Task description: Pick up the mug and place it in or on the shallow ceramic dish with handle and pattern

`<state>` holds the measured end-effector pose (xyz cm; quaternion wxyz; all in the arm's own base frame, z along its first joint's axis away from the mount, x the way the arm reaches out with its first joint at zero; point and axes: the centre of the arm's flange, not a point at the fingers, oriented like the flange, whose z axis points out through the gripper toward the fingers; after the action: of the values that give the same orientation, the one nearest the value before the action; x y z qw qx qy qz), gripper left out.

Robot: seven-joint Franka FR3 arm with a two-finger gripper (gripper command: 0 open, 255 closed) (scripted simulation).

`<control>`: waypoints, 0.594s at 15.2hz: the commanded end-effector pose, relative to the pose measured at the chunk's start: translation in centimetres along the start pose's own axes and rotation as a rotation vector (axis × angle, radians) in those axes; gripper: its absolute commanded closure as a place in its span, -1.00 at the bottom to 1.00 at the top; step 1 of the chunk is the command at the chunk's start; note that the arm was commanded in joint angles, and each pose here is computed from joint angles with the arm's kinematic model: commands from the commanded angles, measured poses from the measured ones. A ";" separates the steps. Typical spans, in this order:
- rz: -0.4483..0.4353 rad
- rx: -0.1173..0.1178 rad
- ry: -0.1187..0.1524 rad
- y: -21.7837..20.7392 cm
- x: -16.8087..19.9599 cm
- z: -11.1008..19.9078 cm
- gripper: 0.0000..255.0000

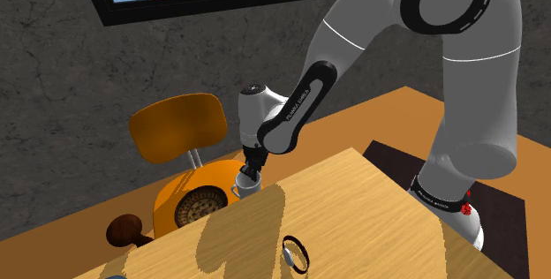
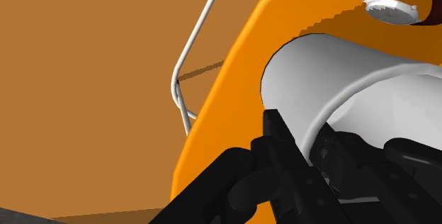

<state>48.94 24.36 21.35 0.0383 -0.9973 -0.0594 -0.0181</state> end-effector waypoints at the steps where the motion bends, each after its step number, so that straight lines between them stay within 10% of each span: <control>1: 0.000 0.000 0.000 0.0 0.0 0.0 1.00; 9: 0.000 0.000 0.000 -0.2 0.1 -2.1 1.00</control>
<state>48.98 24.38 22.82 0.0382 -0.9973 -0.0594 -0.0181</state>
